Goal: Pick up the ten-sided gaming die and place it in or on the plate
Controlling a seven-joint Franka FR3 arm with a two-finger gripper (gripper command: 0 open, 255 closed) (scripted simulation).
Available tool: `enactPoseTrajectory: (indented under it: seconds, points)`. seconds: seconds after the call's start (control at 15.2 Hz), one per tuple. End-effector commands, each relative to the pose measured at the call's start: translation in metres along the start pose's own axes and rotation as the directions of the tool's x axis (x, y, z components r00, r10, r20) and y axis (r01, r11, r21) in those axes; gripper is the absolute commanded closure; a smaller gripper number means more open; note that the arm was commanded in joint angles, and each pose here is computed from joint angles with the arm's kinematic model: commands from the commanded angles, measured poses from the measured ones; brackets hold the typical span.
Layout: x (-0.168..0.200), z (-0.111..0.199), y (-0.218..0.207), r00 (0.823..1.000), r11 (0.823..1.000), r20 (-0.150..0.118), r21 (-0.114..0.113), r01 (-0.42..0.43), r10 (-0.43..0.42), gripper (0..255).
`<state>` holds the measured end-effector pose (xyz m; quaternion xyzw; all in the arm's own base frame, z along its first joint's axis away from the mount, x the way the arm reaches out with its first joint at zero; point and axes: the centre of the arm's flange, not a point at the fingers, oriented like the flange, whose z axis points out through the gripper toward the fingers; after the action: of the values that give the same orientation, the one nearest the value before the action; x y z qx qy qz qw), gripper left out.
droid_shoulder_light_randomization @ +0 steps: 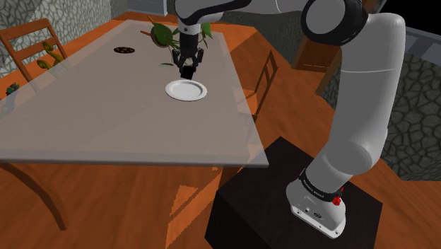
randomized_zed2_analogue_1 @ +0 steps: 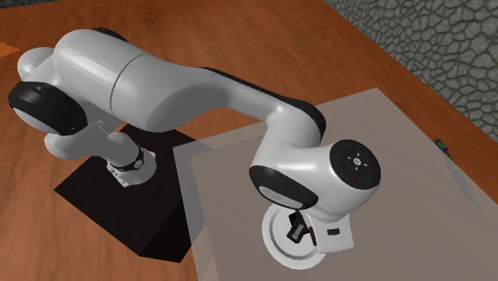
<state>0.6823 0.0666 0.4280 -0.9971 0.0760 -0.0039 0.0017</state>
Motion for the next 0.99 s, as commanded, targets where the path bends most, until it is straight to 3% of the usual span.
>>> enactPoseTrajectory:
  seconds: [0.0, 0.73, 0.92]
  points:
    - [0.002, 0.009, 0.000, 1.000, 1.000, 0.000, 0.000, 0.001, -0.001, 255]
    - [0.001, 0.068, 0.000, 1.000, 1.000, 0.000, 0.000, 0.001, -0.001, 255]
    - [0.001, 0.068, 0.000, 1.000, 1.000, 0.000, 0.000, 0.001, -0.001, 255]
